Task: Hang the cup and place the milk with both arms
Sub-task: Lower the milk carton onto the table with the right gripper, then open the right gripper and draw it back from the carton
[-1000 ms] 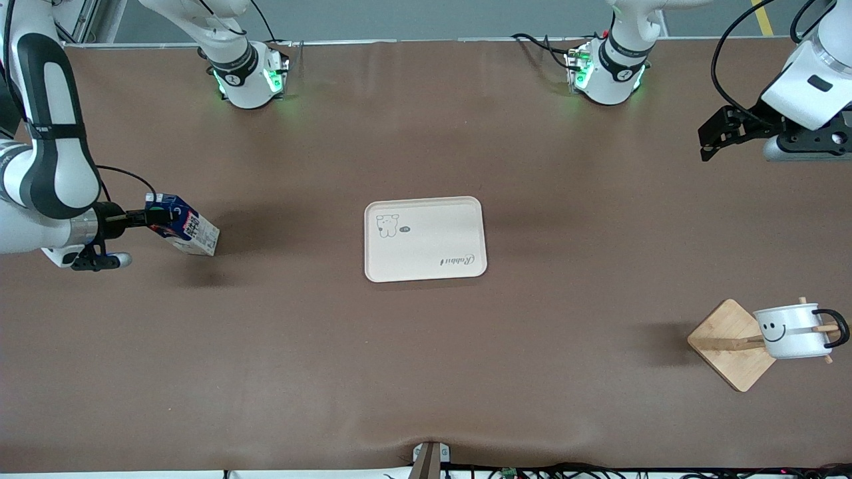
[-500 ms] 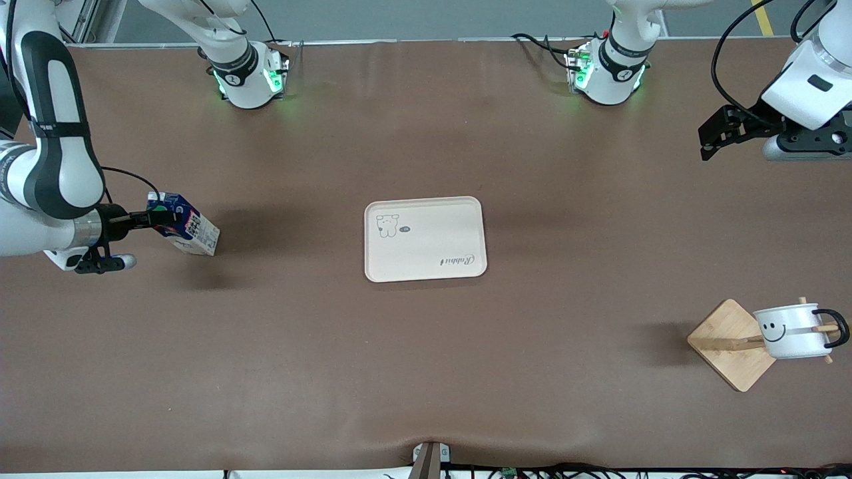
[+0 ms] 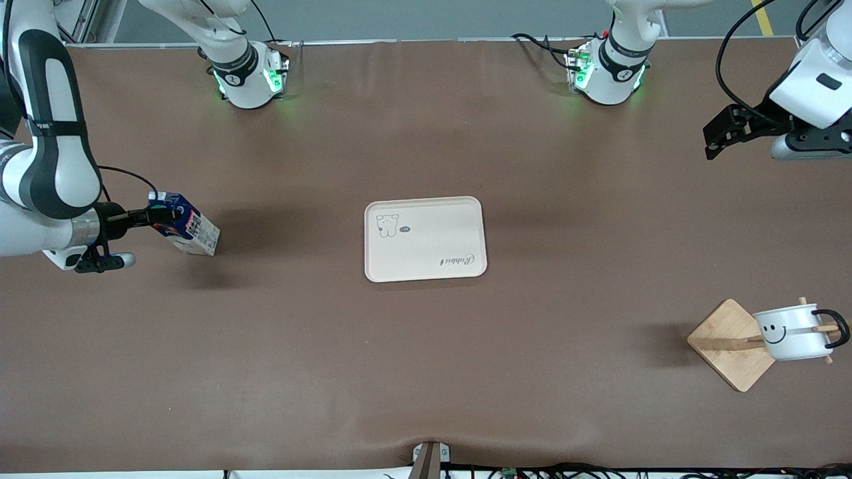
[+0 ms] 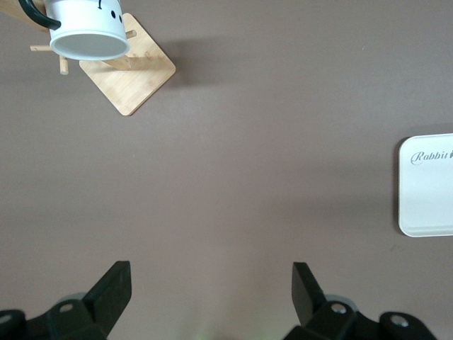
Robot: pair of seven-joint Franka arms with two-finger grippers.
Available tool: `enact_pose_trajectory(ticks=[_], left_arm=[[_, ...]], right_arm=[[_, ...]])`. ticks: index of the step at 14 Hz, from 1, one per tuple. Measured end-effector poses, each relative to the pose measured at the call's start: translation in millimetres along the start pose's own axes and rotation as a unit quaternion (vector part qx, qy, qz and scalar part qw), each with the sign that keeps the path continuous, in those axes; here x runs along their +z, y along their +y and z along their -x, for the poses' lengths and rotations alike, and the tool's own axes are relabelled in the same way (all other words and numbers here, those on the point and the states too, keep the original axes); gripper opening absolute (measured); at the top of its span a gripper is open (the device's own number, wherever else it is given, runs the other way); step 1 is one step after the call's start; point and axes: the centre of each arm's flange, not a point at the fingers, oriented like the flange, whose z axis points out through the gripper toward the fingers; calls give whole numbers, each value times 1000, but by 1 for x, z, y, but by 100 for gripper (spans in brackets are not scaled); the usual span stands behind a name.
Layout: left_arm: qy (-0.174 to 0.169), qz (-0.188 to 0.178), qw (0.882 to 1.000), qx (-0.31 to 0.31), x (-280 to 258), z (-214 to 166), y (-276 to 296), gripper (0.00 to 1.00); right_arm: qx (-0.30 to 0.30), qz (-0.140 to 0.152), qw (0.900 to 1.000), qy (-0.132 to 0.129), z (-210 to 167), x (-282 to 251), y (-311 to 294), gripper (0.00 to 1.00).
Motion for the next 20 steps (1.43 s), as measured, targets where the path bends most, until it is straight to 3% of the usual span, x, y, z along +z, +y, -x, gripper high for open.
enact_pose_trajectory(ticks=[3, 5, 8, 12, 15, 18, 20], left_arm=[[2, 0, 1000, 0, -4, 3, 0, 100], [4, 0, 1000, -1, -7, 5, -1, 100], [4, 0, 1000, -2, -7, 5, -2, 100], [4, 1, 1000, -3, -7, 5, -3, 100], [4, 1, 1000, -7, -7, 5, -7, 100], [5, 1, 1000, -9, -8, 4, -9, 100], [5, 2, 1000, -9, -8, 4, -9, 100]], right_arm=[[-11, 1, 1000, 3, -1, -3, -1, 100], [-29, 16, 999, 21, -5, -20, -2, 100], [-119, 103, 987, 36, -15, -67, -11, 100], [-162, 146, 974, 55, -28, -98, -33, 100], [-173, 183, 959, 129, -33, -152, -49, 100], [-197, 219, 930, 221, -36, -204, -82, 100], [-225, 222, 916, 246, -32, -222, -121, 100]])
